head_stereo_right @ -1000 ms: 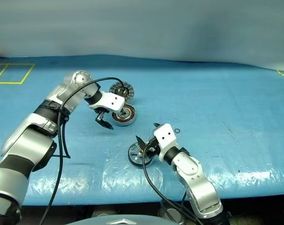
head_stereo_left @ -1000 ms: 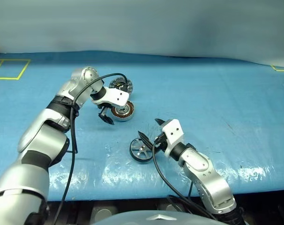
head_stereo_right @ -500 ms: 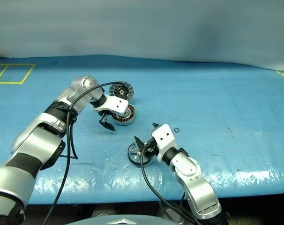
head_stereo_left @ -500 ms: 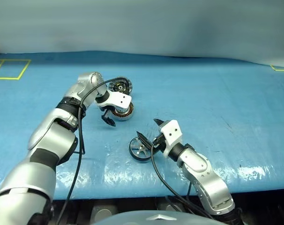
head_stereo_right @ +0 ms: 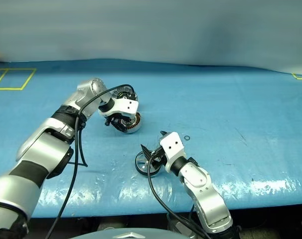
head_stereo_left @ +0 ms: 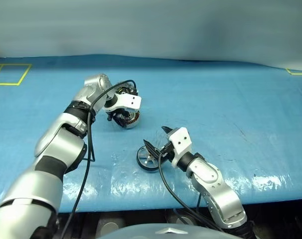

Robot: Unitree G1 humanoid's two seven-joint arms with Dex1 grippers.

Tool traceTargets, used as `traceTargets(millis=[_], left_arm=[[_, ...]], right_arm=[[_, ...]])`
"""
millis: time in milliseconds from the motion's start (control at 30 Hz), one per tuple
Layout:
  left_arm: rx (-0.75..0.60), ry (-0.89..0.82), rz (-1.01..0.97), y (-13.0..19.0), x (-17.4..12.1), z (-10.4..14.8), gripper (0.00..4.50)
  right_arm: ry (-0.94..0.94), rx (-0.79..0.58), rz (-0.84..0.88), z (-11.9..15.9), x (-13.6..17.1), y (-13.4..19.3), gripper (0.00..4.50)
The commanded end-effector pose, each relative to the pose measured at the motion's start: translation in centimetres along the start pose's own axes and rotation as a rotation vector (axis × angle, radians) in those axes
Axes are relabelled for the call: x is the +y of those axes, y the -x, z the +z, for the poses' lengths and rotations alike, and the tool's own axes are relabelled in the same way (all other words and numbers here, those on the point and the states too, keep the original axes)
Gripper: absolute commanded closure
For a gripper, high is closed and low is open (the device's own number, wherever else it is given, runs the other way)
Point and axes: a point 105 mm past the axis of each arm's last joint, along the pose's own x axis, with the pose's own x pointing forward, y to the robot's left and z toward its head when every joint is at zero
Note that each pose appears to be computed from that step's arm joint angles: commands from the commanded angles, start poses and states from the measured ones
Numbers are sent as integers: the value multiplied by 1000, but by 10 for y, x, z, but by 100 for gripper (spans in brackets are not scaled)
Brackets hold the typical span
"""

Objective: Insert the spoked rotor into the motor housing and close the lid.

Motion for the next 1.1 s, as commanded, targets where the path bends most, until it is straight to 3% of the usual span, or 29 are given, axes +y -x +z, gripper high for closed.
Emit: traceTargets(millis=[33, 633, 1100], left_arm=[[30, 6, -39, -1, -12, -6, 259], [59, -66, -96, 4, -83, 6, 259], [76, -74, -95, 4, -94, 9, 259]], right_arm=[[7, -44, 3, 10, 1, -1, 0], [3, -37, 61, 8, 7, -10, 0], [8, -35, 77, 8, 8, -12, 0]])
